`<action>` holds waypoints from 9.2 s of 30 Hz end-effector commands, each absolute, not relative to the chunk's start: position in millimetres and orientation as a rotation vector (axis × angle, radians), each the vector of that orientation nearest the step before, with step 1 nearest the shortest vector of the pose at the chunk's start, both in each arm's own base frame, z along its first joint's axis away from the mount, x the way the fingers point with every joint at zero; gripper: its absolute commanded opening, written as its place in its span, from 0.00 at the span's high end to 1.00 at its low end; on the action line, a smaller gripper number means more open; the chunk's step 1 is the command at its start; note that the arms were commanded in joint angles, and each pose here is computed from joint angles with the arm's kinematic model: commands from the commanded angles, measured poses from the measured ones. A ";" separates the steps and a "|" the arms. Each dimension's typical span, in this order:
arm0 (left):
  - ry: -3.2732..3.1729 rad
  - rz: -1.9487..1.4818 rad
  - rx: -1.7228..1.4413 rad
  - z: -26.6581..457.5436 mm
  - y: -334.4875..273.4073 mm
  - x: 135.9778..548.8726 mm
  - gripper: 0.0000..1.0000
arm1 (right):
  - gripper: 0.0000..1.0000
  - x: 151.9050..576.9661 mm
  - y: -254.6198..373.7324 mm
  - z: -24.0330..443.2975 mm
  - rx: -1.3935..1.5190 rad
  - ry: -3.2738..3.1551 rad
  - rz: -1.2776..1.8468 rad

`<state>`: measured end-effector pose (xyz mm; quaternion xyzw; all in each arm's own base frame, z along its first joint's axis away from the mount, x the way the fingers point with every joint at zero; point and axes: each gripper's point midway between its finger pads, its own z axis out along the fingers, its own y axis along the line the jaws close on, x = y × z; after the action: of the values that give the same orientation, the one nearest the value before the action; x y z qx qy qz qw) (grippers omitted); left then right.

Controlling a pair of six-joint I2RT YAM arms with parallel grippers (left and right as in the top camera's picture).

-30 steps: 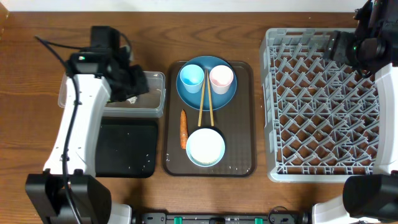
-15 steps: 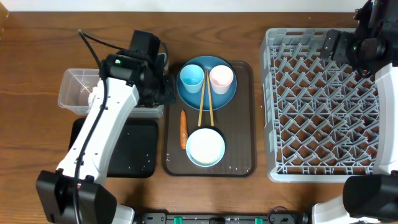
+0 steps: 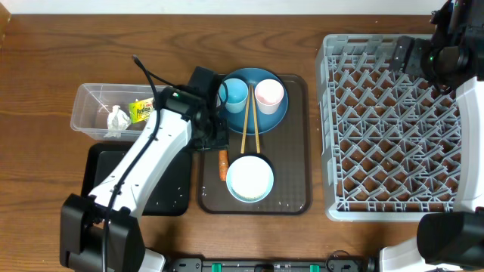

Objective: Sort waste into correct bins and load items into the dishwasher rack
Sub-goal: 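Reach the left gripper down toward the orange carrot, then close the left gripper on the carrot and lift it, then carry the carrot left and release it onto the black tray, then reach the left gripper to the rim of the light-blue rice bowl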

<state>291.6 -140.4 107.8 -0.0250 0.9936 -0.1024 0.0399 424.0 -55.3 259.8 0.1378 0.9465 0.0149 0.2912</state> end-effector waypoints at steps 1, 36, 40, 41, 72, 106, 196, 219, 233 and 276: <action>3.029 -0.291 -0.089 101.6 -138.4 291.3 0.60 | 0.01 426.0 -56.9 267.1 0.377 2.501 0.042; 2.899 -0.074 -0.071 52.3 -147.9 291.9 0.59 | 0.01 426.0 -56.9 267.1 0.377 2.501 0.042; 2.916 -0.036 -0.087 43.9 -144.7 291.4 0.59 | 0.01 426.0 -57.0 267.1 0.377 2.501 0.042; 2.924 -0.029 -0.087 41.0 -144.3 290.8 0.59 | 0.01 426.0 -56.9 267.1 0.377 2.501 0.042; 2.966 0.007 -0.088 21.2 -144.0 290.0 0.49 | 0.01 426.0 -56.9 267.1 0.377 2.501 0.042; 3.002 0.025 -0.051 2.0 -150.8 287.4 0.75 | 0.01 426.0 -56.9 267.1 0.377 2.501 0.042; 2.700 -0.447 -0.544 168.6 -51.8 287.2 0.60 | 0.01 426.0 -57.0 267.1 0.377 2.501 0.042; 2.755 -0.486 0.346 130.1 -245.6 271.4 0.64 | 0.01 426.0 -56.9 267.1 0.377 2.501 0.042; 2.895 -0.325 0.638 100.7 -267.4 250.6 0.63 | 0.01 426.0 -56.9 267.1 0.377 2.501 0.042; 2.994 -0.017 0.839 32.1 -274.1 205.6 0.63 | 0.01 426.0 -56.9 267.1 0.377 2.501 0.042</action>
<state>207.0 -280.3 40.0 0.2736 0.9613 -0.0206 0.0232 424.1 -55.3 259.9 0.1378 0.9465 0.0149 0.2914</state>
